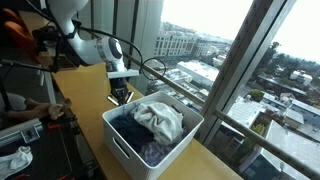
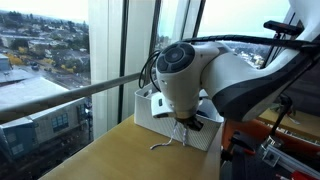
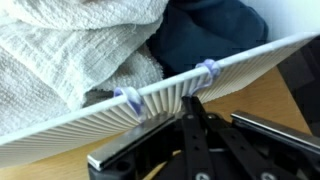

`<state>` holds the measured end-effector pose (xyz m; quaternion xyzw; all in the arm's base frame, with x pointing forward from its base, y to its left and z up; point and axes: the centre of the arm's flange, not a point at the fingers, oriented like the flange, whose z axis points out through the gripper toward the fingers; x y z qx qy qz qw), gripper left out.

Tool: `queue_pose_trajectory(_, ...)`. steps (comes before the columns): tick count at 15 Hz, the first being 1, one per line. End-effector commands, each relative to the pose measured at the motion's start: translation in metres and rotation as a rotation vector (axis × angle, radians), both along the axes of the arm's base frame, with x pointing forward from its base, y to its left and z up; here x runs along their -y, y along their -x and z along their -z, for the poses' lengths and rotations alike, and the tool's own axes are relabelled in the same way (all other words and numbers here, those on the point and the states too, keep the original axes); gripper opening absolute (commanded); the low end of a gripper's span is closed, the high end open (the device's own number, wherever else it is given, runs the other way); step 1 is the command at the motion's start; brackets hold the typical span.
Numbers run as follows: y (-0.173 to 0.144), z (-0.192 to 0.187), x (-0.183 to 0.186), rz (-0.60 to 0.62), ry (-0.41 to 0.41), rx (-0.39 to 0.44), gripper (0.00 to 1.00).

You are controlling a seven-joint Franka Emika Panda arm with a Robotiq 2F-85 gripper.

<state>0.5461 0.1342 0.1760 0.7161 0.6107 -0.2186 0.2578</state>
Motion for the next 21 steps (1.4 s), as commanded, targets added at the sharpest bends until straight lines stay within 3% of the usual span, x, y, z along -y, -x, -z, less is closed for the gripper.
queue_pose_trajectory(1, -0.002, 0.001, 0.007, -0.004, 0.041, -0.007, 0.0)
queue_pose_trajectory(5, -0.002, -0.007, 0.0, 0.005, 0.021, 0.009, 0.0)
queue_pose_trajectory(12, -0.008, -0.078, -0.013, 0.036, -0.025, 0.129, 0.0)
queue_pose_trajectory(17, -0.008, -0.135, 0.0, 0.093, -0.068, 0.229, 0.0)
queue_pose_trajectory(21, -0.008, -0.143, 0.026, 0.152, -0.078, 0.25, 0.0)
